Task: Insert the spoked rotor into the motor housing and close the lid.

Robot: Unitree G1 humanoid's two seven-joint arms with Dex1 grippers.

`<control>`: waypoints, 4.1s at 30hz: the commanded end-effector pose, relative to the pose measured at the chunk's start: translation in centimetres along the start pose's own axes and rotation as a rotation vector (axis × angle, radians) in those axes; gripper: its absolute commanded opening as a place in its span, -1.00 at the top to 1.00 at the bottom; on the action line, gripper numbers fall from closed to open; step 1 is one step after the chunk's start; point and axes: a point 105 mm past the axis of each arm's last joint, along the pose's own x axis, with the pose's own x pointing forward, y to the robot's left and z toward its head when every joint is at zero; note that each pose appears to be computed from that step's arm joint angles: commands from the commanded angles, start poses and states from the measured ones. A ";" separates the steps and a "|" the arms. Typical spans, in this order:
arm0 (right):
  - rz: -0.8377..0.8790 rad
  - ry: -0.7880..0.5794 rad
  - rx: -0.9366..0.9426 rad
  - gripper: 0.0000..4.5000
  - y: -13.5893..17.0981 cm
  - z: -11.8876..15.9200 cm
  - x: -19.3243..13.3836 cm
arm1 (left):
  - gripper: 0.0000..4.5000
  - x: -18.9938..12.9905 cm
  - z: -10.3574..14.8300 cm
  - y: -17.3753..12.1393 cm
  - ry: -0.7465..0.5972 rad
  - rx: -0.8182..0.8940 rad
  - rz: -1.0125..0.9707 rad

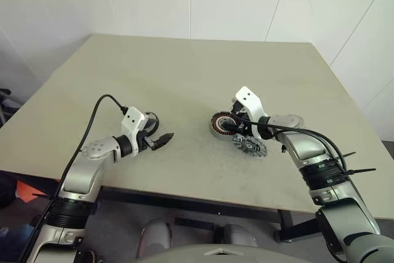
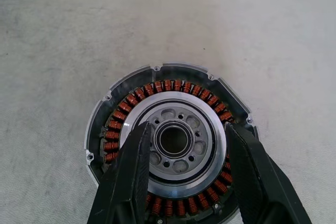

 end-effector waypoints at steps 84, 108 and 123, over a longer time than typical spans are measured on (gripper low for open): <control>-0.294 -0.166 -0.077 0.92 -5.8 5.7 -1.9 | 0.84 2.6 5.0 1.3 -0.368 -1.062 -0.096; -0.741 -0.183 0.009 0.92 -13.2 5.2 -6.8 | 0.84 12.3 6.4 -8.2 -0.025 -1.202 -0.542; -0.732 -0.188 -0.001 0.92 -12.9 5.5 -7.0 | 0.84 14.0 5.1 -9.8 0.053 -1.194 -0.566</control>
